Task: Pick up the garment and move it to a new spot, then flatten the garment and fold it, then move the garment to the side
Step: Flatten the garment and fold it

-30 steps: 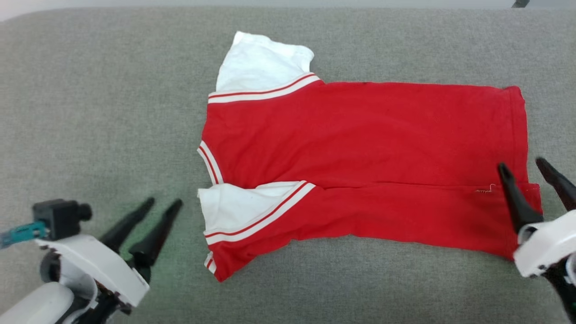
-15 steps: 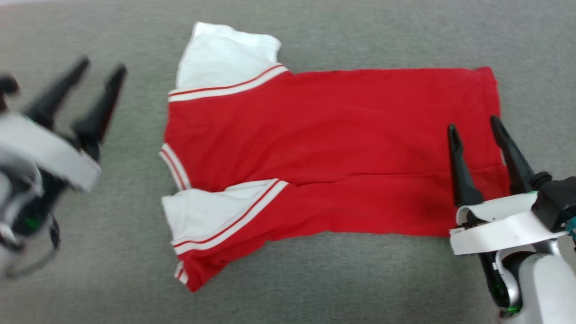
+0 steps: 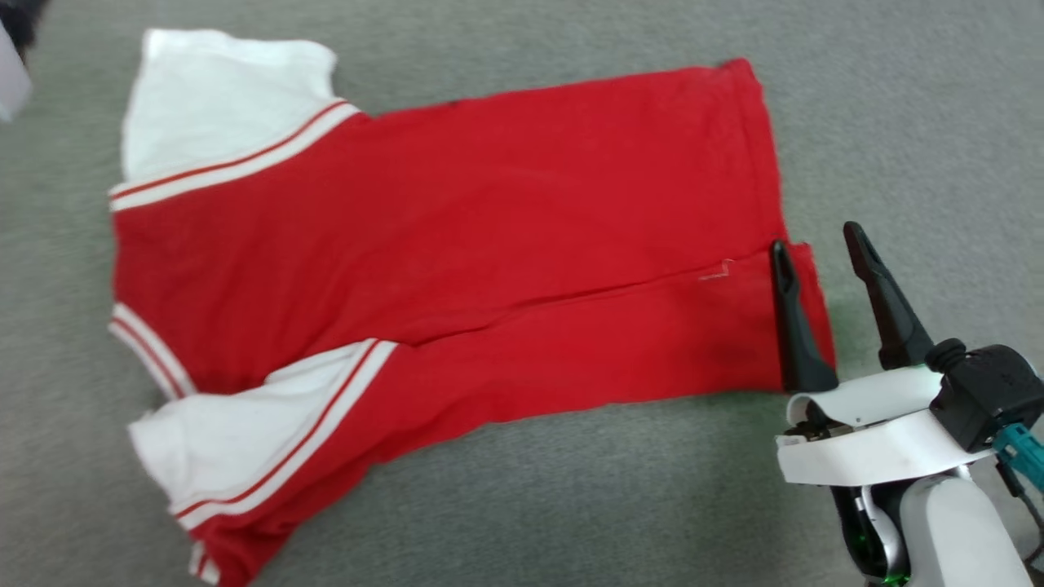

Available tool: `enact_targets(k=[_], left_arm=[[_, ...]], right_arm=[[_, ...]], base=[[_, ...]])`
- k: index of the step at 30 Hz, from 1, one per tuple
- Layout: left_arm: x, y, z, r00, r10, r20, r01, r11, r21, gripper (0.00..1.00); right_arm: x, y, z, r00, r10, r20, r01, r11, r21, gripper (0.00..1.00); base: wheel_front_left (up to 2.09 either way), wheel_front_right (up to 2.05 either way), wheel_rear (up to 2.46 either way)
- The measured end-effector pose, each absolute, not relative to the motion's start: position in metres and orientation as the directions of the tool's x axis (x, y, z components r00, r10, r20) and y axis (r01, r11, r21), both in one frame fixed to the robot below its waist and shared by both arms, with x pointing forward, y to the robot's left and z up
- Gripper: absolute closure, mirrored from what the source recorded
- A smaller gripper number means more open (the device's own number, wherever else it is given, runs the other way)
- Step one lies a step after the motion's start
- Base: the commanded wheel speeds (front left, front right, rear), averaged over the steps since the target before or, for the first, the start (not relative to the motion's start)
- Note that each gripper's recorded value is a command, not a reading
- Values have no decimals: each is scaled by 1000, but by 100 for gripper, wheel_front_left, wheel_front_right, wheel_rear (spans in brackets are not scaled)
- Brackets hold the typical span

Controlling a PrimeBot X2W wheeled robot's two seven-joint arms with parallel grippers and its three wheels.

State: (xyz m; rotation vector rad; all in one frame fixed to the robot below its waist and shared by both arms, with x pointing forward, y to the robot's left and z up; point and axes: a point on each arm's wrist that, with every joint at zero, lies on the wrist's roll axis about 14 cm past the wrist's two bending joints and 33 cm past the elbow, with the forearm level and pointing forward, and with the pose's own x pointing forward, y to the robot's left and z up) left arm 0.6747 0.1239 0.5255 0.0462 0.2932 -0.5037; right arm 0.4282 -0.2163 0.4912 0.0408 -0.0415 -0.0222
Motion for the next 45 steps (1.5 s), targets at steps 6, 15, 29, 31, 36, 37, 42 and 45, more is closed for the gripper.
enact_targets(k=[6,15,29,31,36,37,42,45], left_arm=[[684,104,474,706,-462,-537,506,859,-74,0],[677,111,418,447,-402,-799,446,875,-190,0],[661,87,388,314,-461,-830,500,824,-268,100],[659,86,388,311,-461,-831,513,817,-261,100],[659,85,390,325,-469,-821,523,813,-257,100],[659,84,390,326,-470,-820,526,811,-256,100],[660,82,393,336,-484,-808,537,803,-257,100],[660,82,392,335,-484,-808,549,797,-249,100]], right_arm=[[423,-222,482,999,-41,16,40,998,44,0],[417,-226,469,998,-58,-32,59,997,43,0],[425,-228,465,996,-56,-67,59,998,31,0],[436,-226,466,995,-38,-89,41,999,22,0],[476,-228,478,984,5,-178,-17,998,-66,0],[485,-231,481,980,7,-201,-25,996,-87,0],[524,-248,472,915,-4,-404,-27,997,-71,0],[533,-250,450,815,17,-579,-29,1000,-11,0]], base=[[0,0,0],[0,0,0],[0,0,0],[0,0,0],[0,0,0],[0,0,0],[0,0,0],[0,0,0]])
